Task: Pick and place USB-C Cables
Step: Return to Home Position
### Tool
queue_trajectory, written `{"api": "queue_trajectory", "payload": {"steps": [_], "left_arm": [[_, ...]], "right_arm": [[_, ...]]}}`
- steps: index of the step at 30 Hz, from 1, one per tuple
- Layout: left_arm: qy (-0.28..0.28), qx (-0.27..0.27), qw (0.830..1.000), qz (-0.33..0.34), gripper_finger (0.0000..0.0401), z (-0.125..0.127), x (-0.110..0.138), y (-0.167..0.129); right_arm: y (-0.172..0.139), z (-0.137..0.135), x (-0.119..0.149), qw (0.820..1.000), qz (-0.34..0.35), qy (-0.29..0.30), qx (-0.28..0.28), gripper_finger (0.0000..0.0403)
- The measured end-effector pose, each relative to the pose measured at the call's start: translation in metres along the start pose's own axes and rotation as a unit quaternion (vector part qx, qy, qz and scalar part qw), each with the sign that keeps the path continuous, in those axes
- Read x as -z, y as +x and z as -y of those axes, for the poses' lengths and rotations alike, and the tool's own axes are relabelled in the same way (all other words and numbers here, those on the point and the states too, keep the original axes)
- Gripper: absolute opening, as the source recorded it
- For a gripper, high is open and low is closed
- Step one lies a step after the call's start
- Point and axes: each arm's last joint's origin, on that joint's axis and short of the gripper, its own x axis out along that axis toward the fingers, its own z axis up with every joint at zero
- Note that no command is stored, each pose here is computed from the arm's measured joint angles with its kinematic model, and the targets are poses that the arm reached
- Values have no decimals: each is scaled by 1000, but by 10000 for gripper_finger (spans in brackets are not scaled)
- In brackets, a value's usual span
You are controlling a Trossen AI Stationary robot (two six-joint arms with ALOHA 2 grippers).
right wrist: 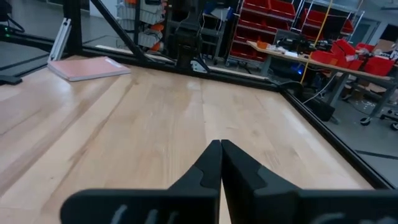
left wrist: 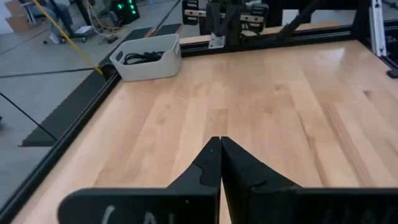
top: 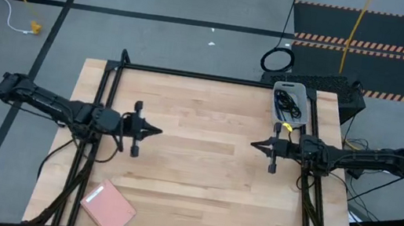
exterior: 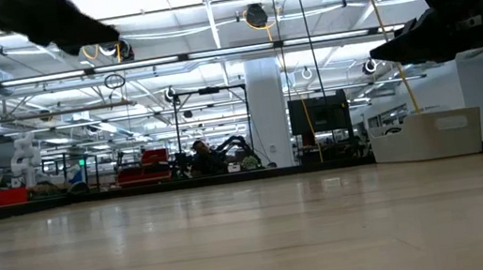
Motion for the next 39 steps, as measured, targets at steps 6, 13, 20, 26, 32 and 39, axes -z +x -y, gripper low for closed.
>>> {"api": "queue_trajectory", "payload": {"steps": [6, 13, 20, 26, 32, 39], "left_arm": [[-2, 9, 999, 34, 4, 1, 30, -13], [10, 42, 995, 89, 6, 1, 60, -20], [30, 60, 987, 145, 9, 0, 73, -28], [28, 55, 983, 173, 4, -1, 83, -31], [36, 47, 979, 193, 10, -3, 84, -35], [22, 35, 982, 182, 6, -9, 87, -36]], "right_arm": [[0, 0, 0, 1000, 0, 2, 0, 0], [0, 0, 0, 1000, 0, 2, 0, 0], [0, 0, 0, 1000, 0, -1, 0, 0], [0, 0, 0, 1000, 0, -1, 1, 0], [0, 0, 0, 1000, 2, 0, 2, 0], [-4, 1, -5, 1000, 22, 0, 6, 0]]}}
